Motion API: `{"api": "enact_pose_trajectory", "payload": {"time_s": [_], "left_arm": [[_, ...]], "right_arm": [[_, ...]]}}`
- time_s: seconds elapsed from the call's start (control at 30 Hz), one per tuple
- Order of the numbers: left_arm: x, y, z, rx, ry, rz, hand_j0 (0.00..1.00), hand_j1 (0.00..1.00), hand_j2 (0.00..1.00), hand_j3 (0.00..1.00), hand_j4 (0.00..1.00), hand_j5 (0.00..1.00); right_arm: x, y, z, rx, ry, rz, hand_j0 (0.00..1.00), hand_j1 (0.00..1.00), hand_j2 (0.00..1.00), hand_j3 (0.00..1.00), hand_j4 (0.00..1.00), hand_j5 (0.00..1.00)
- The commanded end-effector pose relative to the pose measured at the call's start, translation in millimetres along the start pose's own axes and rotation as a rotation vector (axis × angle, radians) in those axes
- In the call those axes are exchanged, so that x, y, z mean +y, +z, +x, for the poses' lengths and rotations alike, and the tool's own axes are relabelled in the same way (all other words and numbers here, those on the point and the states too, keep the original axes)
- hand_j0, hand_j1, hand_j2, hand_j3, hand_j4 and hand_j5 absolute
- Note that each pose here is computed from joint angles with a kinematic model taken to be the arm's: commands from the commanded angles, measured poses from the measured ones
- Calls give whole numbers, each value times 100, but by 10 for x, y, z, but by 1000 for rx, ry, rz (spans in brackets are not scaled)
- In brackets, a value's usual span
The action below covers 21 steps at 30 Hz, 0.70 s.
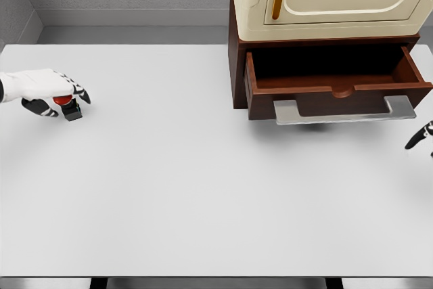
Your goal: Put the switch into the drawer with left arm, and close the drawer with right arm
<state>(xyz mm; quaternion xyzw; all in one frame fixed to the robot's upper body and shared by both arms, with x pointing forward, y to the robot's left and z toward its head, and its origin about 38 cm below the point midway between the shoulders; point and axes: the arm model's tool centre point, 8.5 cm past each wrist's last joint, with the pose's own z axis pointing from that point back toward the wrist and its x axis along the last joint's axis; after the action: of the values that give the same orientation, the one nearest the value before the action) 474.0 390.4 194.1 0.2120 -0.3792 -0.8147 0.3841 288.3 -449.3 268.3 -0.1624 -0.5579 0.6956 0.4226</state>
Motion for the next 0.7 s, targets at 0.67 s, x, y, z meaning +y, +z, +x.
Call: {"api": "enact_pose_trajectory", "payload": {"time_s": [0.67], "left_arm": [[139,24,30,-5,-29,20,32,32,32,32,32,32]], "right_arm": [[112,-78,21,-22,-23,45,58,58,58,58,58,58]]}}
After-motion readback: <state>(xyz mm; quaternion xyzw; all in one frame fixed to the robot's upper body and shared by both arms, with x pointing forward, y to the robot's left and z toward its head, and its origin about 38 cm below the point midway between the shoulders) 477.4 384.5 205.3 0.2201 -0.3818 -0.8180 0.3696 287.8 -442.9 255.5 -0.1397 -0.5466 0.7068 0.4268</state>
